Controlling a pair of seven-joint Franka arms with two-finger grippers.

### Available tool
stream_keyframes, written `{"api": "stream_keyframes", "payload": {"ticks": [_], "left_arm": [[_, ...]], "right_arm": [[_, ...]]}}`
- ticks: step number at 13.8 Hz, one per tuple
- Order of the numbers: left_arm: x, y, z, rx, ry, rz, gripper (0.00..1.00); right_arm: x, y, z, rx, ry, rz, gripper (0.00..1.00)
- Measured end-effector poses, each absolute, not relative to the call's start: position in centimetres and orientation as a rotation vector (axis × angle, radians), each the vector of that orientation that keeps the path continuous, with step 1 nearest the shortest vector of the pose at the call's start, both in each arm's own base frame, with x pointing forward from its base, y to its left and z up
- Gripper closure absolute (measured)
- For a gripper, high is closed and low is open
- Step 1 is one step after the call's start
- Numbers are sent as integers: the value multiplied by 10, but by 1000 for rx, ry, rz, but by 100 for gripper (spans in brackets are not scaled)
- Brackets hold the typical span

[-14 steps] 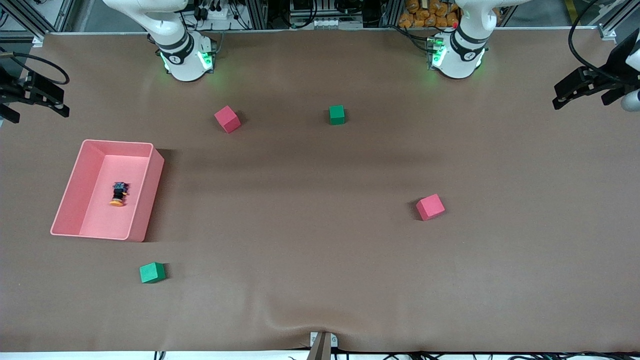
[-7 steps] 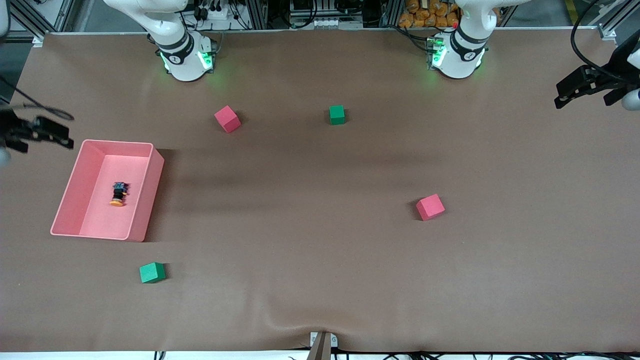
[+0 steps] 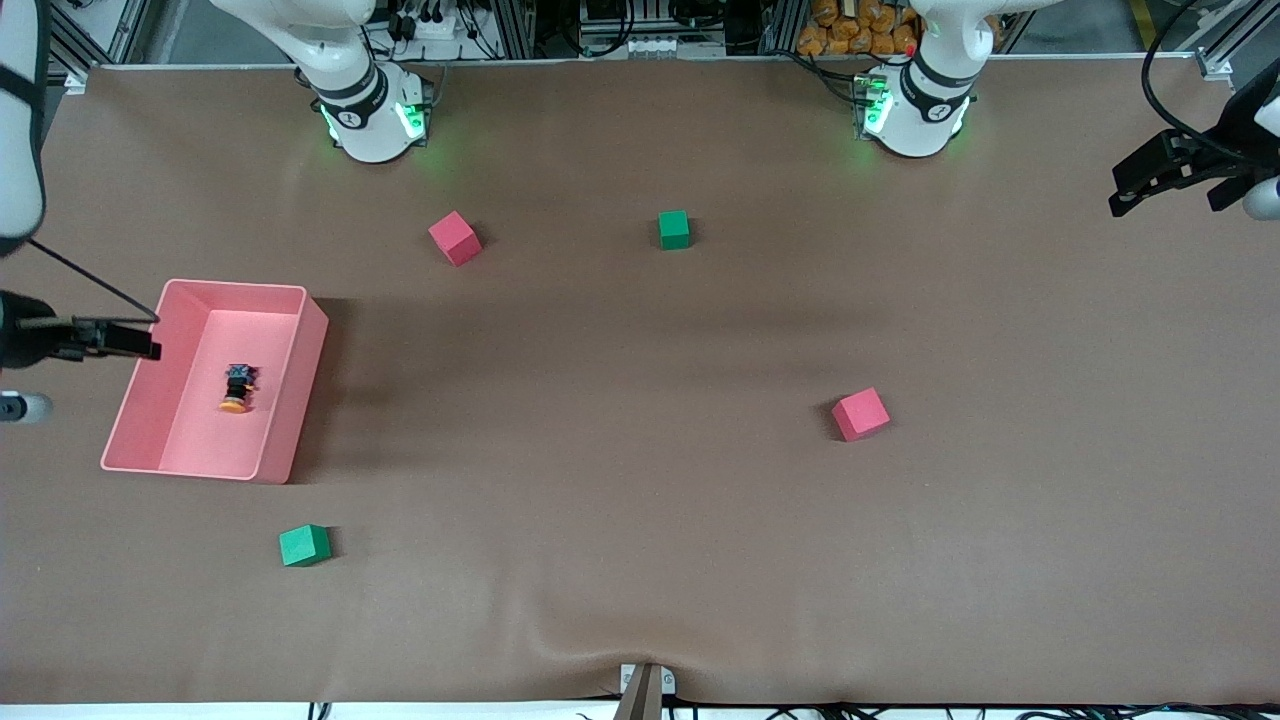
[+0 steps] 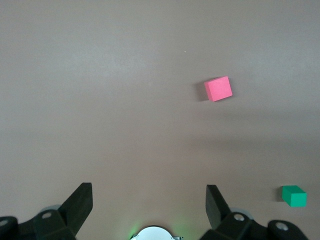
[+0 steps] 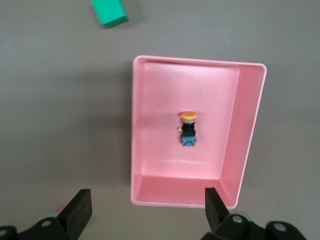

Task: Place and upright button with both arms
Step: 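Lower the right gripper into the tray and grasp the yellow button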

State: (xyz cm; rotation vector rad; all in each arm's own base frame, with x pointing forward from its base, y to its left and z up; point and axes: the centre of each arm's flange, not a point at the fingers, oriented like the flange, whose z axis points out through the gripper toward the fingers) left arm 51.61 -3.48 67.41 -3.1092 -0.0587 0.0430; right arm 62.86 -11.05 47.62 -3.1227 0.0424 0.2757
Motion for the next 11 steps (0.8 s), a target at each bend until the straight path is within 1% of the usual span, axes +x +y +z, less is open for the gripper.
{"api": "stream_keyframes", "payload": {"ticks": [2, 4, 7, 9, 11], "left_arm": [[516, -35, 674, -3109, -58, 43, 0], [516, -35, 674, -3109, -58, 43, 0], [516, -35, 674, -3109, -57, 43, 0], [516, -37, 674, -3109, -53, 43, 0], [516, -38, 674, -3109, -50, 43, 0]], "right_arm": [[628, -138, 421, -3121, 91, 262, 0], [620, -150, 382, -3118, 116, 271, 0], [610, -160, 345, -3128, 143, 201, 0], [597, -169, 315, -3134, 162, 152, 0], [585, -177, 293, -3134, 128, 143, 0]]}}
